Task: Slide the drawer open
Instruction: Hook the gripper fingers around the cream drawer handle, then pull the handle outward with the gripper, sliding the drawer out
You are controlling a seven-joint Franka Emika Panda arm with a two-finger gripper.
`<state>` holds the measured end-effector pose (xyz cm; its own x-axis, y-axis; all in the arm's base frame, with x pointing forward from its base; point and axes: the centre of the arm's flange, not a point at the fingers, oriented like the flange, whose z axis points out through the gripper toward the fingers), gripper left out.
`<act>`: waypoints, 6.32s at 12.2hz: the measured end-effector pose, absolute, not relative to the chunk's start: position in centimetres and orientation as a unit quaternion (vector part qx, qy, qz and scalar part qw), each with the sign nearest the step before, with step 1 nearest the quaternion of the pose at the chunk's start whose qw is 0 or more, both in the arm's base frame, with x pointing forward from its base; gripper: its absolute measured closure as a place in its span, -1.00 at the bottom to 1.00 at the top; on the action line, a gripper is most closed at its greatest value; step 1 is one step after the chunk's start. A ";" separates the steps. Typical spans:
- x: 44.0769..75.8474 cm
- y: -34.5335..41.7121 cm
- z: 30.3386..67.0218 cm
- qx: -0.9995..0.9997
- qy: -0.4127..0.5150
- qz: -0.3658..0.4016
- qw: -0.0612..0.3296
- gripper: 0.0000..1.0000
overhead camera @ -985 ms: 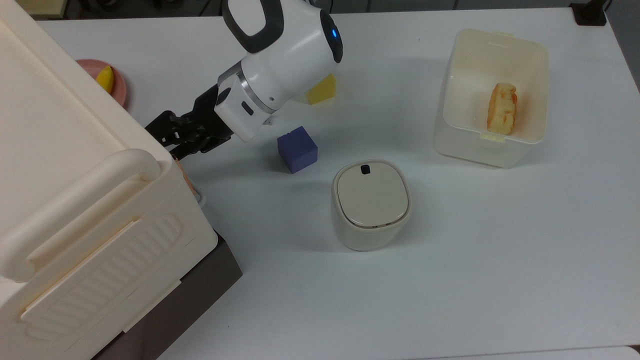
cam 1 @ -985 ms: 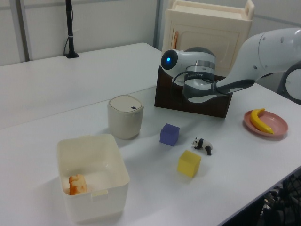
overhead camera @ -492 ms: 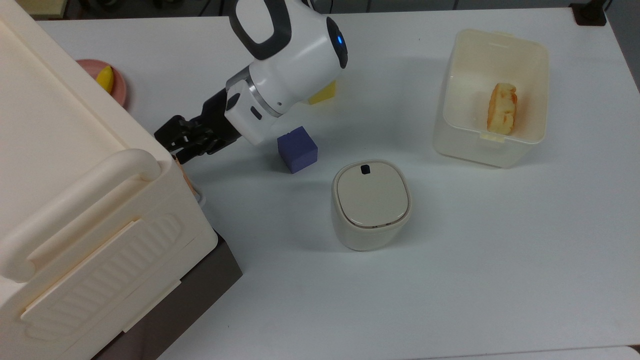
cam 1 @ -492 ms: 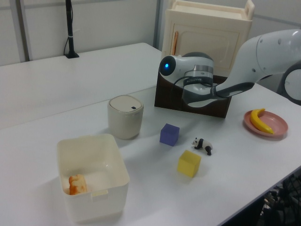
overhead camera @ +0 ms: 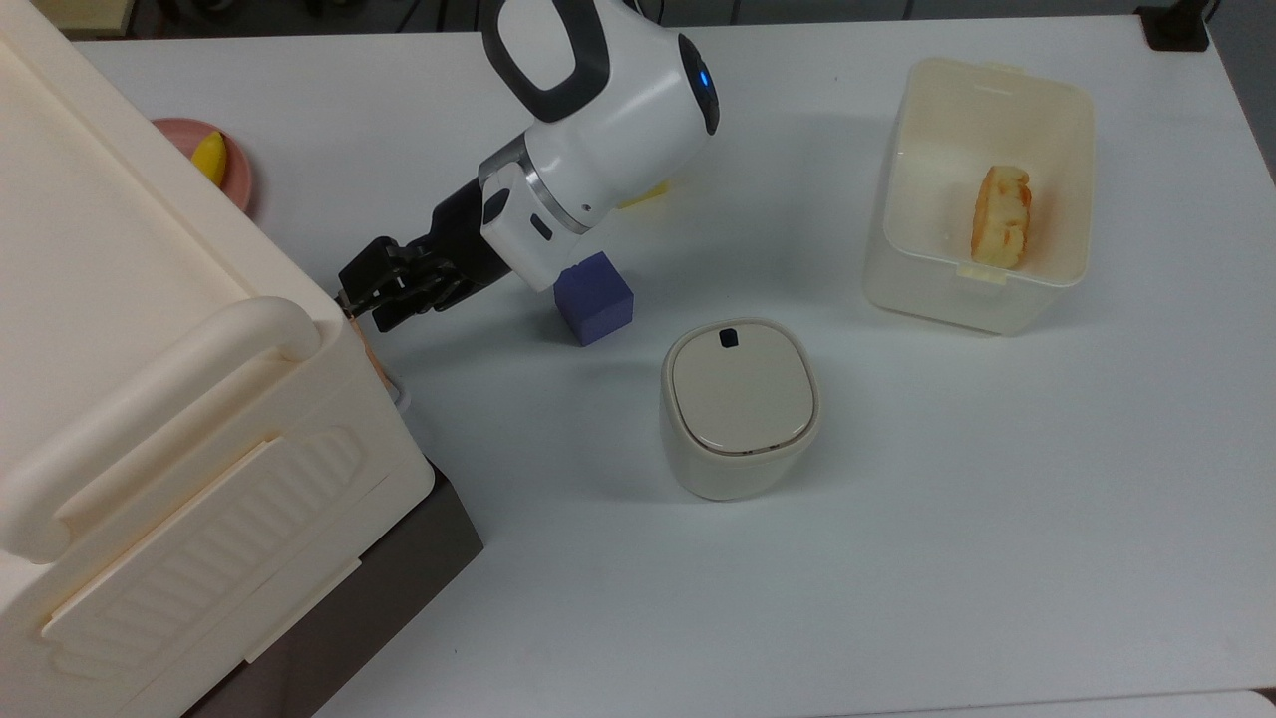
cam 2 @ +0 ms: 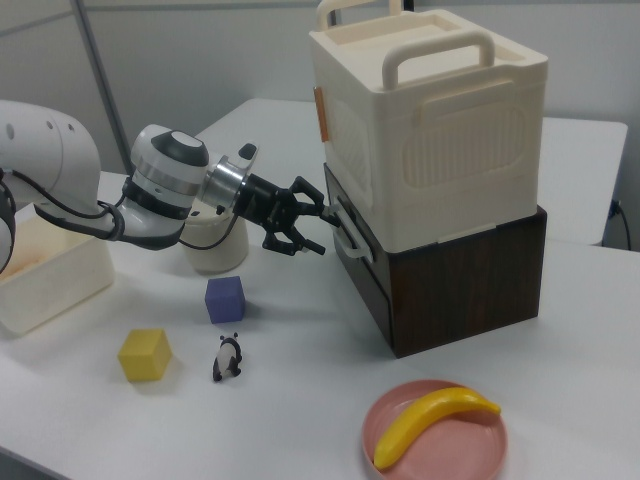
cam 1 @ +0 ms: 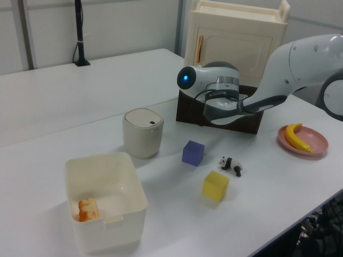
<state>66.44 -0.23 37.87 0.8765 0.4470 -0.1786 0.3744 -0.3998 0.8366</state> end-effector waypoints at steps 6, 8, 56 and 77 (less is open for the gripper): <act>66.5 -0.6 37.9 0.835 0.244 0.036 0.492 -0.05; 66.5 -1.0 37.9 0.834 0.243 0.035 0.494 -0.01; 66.1 -1.0 38.2 0.836 0.238 0.030 0.493 0.67; 62.5 4.5 39.2 0.846 0.255 0.046 0.465 0.67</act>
<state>62.47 4.50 39.23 0.8658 0.4744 -0.1591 0.3885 -0.4371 0.8112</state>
